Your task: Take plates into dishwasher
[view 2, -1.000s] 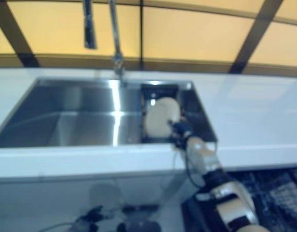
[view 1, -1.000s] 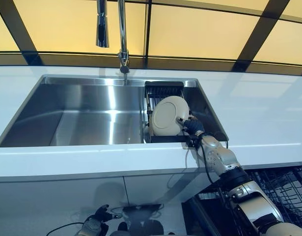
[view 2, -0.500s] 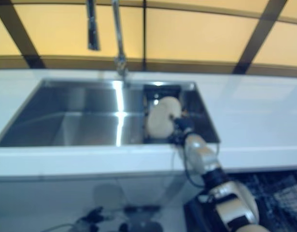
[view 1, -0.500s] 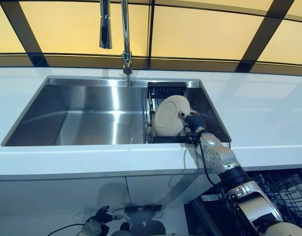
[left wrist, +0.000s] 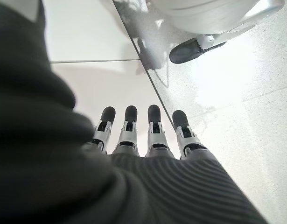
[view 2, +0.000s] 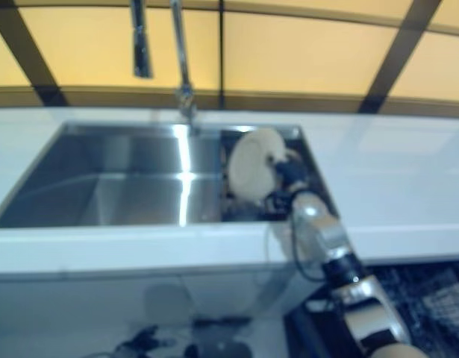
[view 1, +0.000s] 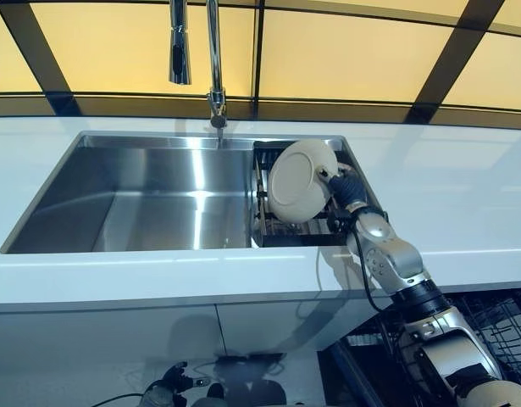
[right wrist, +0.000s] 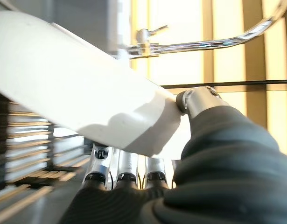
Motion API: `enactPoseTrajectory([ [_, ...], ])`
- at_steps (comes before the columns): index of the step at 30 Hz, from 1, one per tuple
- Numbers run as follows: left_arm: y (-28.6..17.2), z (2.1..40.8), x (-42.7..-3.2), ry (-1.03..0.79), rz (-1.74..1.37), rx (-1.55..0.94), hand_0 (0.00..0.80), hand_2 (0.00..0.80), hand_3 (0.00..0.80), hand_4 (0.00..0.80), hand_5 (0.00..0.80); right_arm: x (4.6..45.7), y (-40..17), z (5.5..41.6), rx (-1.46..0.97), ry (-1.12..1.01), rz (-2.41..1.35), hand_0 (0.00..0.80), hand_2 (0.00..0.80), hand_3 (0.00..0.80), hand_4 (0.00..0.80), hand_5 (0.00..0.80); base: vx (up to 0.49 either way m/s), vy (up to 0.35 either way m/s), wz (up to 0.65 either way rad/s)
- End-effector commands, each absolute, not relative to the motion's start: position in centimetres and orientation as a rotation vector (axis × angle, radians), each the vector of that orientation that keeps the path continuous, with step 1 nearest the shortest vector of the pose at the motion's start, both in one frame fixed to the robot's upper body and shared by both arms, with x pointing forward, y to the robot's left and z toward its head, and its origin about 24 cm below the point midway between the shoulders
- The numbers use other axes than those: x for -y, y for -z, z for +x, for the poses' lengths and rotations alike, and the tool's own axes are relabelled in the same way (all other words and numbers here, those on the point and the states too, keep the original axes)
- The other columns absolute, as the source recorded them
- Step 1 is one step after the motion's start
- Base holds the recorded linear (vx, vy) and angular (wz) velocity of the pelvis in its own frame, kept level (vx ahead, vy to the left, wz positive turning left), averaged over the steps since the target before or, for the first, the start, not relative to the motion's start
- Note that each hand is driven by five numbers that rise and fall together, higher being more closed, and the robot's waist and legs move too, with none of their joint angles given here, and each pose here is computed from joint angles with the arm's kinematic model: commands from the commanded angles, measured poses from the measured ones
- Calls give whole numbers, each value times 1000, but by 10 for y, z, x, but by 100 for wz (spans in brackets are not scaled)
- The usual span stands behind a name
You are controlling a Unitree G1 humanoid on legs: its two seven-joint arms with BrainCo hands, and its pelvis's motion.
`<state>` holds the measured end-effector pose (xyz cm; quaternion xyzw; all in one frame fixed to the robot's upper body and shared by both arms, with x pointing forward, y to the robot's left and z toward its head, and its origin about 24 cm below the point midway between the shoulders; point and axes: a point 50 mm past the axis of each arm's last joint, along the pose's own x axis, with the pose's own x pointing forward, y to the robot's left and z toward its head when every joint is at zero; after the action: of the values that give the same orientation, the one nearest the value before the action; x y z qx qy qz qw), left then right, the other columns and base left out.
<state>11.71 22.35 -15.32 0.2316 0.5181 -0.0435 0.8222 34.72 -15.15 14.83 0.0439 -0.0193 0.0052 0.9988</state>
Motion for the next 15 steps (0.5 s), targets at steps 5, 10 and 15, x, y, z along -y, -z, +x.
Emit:
enactPoseTrajectory([
  [5, 152, 125, -224, 105, 534, -1084, 0, 0, 0, 0, 0, 160, -250, 341, 437, 26, 81, 800, 800, 800, 800, 800, 0, 0, 0],
  [10, 152, 123, -226, 105, 537, -1088, 0, 0, 0, 0, 0, 166, -265, 336, 479, 48, 103, 800, 800, 800, 800, 800, 0, 0, 0],
  [15, 153, 119, -229, 101, 539, -1097, 0, 0, 0, 0, 0, 176, -282, 328, 551, 99, 109, 800, 800, 800, 800, 800, 0, 0, 0],
])
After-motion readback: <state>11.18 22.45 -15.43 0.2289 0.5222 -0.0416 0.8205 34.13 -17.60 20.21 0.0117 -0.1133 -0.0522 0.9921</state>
